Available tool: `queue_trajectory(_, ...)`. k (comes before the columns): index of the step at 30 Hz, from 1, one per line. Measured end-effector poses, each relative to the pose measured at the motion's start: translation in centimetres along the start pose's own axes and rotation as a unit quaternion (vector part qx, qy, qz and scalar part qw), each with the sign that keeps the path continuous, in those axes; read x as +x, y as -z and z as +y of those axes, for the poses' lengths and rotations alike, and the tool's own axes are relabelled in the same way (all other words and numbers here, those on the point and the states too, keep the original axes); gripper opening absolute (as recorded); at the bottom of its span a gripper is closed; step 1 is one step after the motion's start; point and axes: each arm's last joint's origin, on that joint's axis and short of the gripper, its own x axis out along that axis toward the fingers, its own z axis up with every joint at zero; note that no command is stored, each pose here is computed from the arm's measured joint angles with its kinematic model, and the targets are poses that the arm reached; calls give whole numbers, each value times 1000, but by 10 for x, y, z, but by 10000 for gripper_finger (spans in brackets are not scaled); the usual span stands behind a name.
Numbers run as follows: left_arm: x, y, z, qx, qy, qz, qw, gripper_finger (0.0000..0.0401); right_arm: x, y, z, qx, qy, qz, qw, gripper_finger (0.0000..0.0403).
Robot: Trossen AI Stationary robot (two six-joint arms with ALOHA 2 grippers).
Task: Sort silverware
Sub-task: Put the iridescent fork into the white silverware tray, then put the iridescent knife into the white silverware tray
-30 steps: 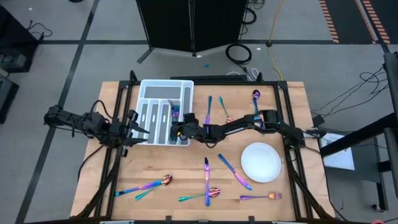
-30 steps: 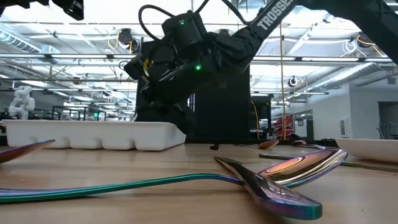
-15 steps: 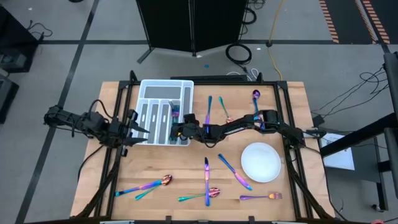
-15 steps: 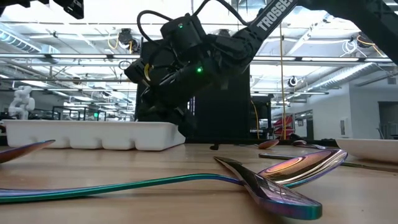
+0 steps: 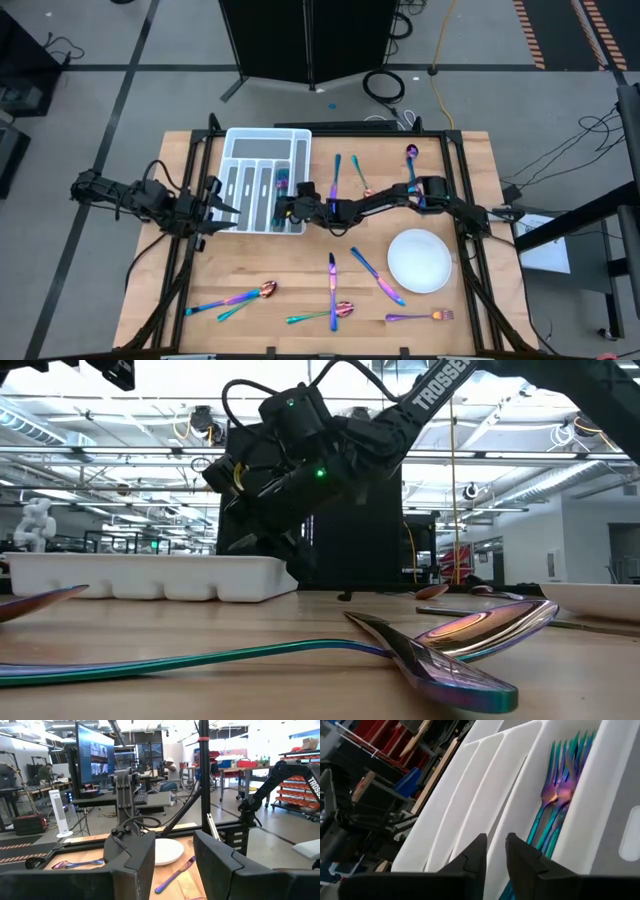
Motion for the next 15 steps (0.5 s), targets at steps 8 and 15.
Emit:
queue_trajectory(8, 0, 0, 0, 0, 0, 0, 1000, 136, 0, -7, 4, -72, -12, -12, 997, 93)
queue_trajectory(15, 0, 0, 0, -1, 0, 2, 1000, 136, -12, -29, 19, -167, -8, -13, 986, 92)
